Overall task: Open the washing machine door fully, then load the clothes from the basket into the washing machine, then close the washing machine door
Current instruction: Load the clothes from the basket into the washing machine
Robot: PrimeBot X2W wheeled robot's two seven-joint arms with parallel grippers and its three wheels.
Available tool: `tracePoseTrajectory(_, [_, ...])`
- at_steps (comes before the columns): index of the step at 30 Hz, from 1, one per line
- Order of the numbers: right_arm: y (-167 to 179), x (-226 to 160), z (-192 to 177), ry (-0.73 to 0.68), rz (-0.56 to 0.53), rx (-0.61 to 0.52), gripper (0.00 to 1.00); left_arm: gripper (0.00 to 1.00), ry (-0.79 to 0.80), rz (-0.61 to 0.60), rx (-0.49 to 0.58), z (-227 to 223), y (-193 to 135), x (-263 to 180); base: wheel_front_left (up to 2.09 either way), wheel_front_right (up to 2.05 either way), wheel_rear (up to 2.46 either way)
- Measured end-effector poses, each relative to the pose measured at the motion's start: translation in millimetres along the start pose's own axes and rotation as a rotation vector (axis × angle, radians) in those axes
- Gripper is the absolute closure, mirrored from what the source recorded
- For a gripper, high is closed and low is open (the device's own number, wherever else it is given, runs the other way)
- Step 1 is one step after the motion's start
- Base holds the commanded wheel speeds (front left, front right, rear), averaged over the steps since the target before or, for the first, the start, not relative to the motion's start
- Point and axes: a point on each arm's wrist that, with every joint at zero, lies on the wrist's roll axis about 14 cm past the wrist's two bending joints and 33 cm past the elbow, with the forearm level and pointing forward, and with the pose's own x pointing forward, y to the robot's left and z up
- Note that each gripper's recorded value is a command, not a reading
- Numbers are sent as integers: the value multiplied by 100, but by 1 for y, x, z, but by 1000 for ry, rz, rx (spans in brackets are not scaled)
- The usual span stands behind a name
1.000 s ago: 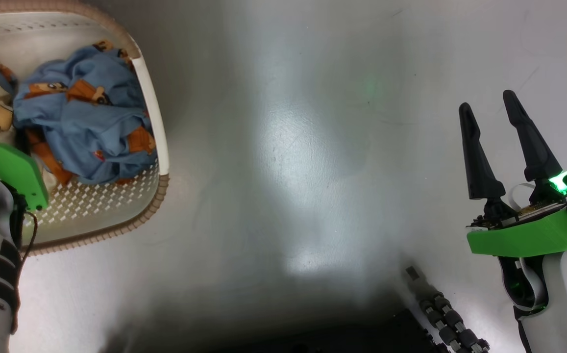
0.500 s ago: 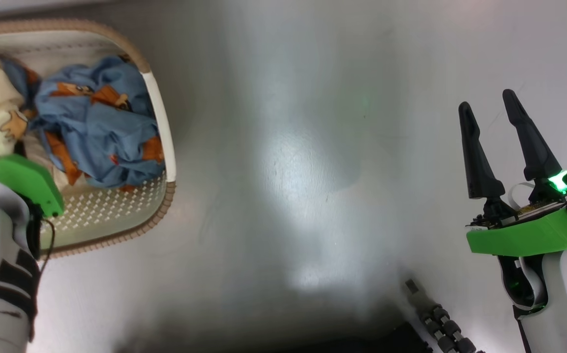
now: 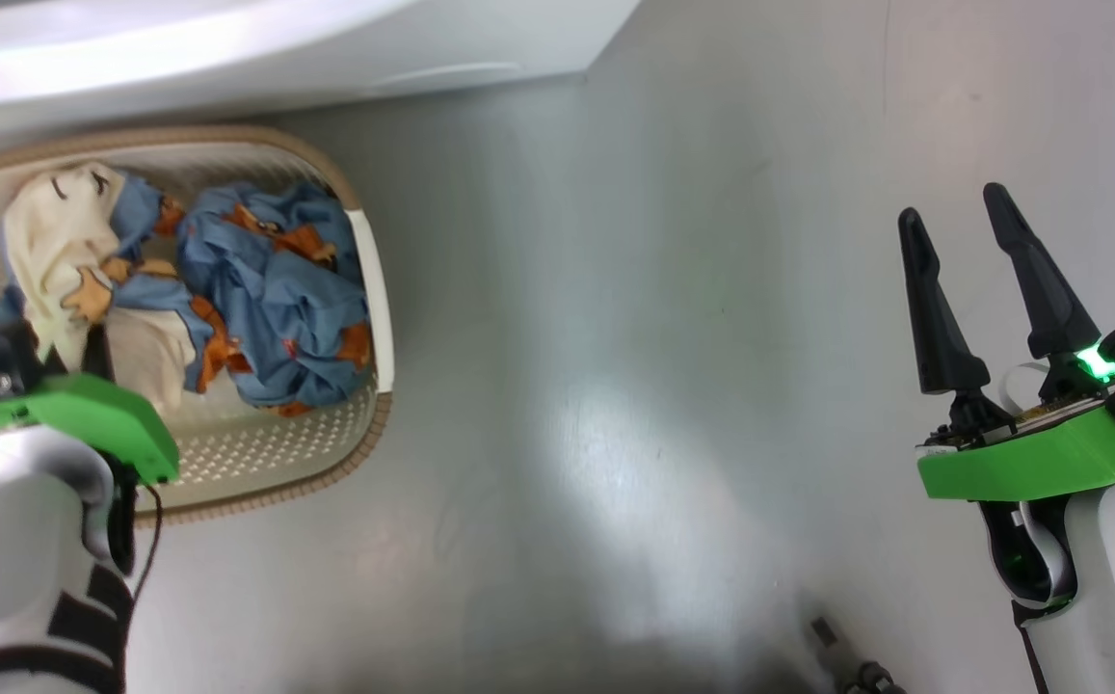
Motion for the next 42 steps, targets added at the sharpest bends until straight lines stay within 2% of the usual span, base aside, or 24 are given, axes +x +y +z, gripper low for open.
tracePoseTrajectory(15, [18, -18, 46, -80, 39, 9, 0, 100, -295, -12, -64, 73, -3, -76, 0, 0, 0])
tracePoseTrajectory(32, [40, -63, 89, -153, 78, -1, 0, 100, -622, -22, -101, 151, 1, -176, 0, 0, 0])
tracePoseTrajectory(42, [46, -94, 115, -216, 85, -12, 0, 100, -722, -10, -121, 160, 8, -230, 0, 0, 0])
